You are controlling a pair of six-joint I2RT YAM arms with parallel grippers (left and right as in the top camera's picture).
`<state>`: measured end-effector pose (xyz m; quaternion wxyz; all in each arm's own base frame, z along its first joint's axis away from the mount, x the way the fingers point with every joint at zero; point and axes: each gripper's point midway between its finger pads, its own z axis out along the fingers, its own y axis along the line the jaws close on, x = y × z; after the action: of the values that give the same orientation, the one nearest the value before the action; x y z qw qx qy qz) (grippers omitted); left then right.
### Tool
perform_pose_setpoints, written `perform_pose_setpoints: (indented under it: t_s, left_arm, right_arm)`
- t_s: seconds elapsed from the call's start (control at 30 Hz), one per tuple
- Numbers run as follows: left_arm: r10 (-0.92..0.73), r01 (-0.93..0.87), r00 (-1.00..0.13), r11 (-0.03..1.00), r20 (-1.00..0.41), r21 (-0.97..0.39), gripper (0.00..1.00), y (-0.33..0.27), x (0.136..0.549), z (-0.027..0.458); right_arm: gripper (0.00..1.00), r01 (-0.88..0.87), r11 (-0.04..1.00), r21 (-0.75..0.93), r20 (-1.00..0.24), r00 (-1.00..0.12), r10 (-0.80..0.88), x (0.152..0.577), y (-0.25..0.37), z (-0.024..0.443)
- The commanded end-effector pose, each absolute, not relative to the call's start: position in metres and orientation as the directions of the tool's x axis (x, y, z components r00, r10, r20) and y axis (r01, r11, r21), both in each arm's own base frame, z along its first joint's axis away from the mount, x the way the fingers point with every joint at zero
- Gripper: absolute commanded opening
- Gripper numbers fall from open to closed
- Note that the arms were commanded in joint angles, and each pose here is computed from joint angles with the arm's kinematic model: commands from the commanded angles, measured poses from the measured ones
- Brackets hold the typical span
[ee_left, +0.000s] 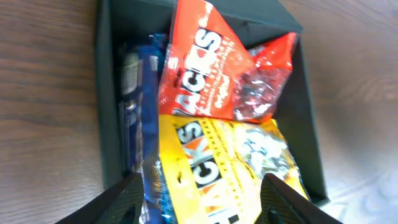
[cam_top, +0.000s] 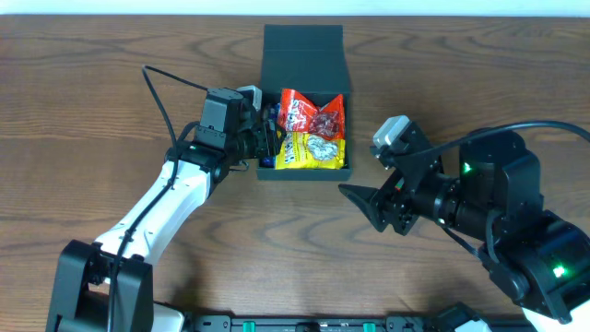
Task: Pack container
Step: 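Lower the dark bar into the box's left side and release, then grasp the blue Eclipse mint tin with the left gripper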
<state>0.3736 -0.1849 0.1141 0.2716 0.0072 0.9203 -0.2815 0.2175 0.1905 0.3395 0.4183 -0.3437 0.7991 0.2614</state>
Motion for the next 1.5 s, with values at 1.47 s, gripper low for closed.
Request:
perform_pose_setpoints:
  t_s: [1.47]
  left_arm:
    - [-0.031, -0.06, -0.921, 0.996, -0.388, 0.063, 0.71, -0.026, 0.37, 0.023]
  right_arm:
    - [0.79, -0.769, 0.623, 0.144, -0.844, -0.424, -0.328, 0.213, 0.19, 0.339]
